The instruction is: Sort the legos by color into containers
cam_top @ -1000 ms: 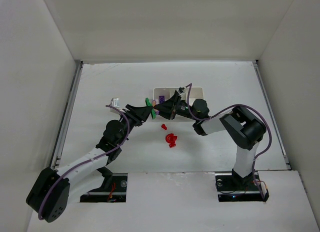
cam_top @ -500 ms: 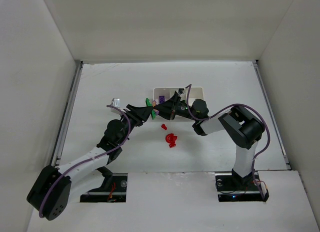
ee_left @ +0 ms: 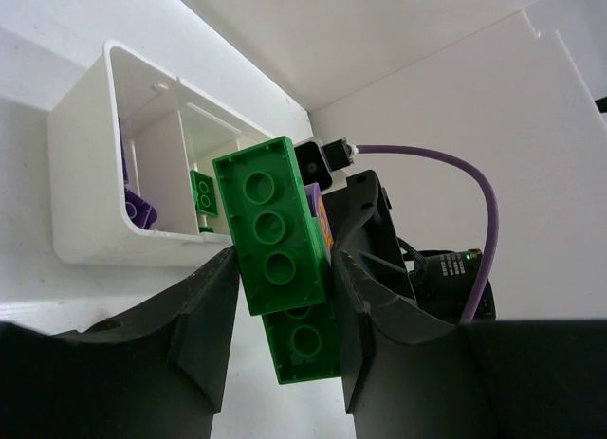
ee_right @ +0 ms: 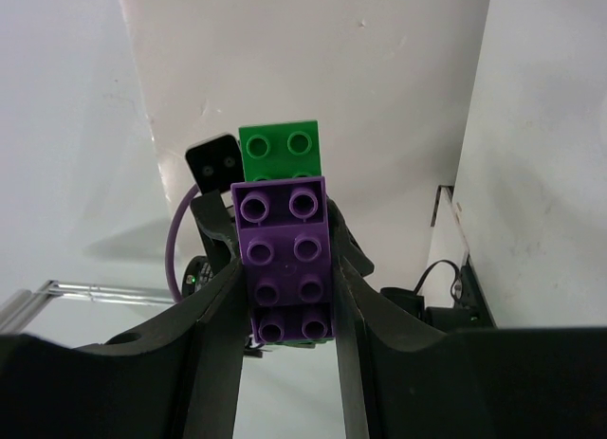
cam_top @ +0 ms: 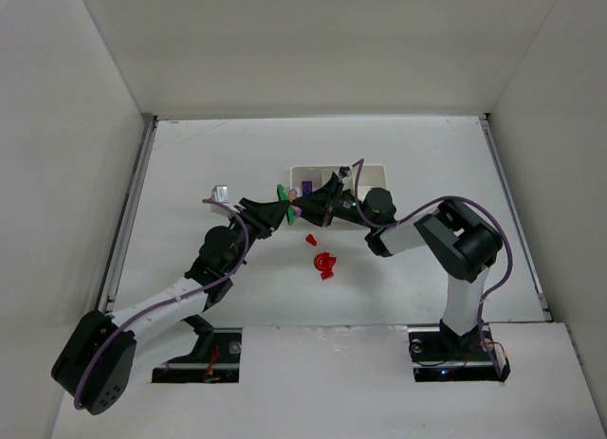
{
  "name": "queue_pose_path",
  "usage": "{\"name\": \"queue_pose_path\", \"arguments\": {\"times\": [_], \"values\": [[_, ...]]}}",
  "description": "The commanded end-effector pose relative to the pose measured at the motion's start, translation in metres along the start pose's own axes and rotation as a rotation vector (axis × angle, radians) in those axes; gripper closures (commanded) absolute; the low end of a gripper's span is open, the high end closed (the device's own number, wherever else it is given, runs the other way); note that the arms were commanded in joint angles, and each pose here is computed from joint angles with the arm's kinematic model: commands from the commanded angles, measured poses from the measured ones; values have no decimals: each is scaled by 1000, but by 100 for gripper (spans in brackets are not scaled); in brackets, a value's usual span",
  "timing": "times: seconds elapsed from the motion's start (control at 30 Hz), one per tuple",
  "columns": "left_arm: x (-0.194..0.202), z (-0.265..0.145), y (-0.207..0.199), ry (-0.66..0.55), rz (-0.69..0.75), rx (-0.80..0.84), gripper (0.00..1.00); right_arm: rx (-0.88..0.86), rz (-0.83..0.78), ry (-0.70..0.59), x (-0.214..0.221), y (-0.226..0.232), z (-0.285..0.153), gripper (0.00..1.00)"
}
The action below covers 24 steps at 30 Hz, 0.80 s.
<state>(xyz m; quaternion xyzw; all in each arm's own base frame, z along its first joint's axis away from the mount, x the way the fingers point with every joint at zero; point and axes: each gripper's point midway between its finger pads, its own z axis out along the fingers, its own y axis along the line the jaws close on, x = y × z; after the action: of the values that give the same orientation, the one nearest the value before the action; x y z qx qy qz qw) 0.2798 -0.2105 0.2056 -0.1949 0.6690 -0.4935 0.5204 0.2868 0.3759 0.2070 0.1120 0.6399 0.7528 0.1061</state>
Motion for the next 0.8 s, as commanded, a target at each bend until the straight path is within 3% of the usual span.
{"name": "queue_pose_path", "arguments": {"times": [0.0, 0.17, 0.77], "values": [[-9, -6, -70, 7, -10, 235, 85, -238, -176, 64, 23, 56, -5, 68], [-12, -17, -61, 14, -1, 220, 90, -224, -201, 15, 4, 57, -19, 68], [-18, -33, -32, 9, 9, 137, 89, -205, -236, -12, -13, 59, -25, 68]]}}
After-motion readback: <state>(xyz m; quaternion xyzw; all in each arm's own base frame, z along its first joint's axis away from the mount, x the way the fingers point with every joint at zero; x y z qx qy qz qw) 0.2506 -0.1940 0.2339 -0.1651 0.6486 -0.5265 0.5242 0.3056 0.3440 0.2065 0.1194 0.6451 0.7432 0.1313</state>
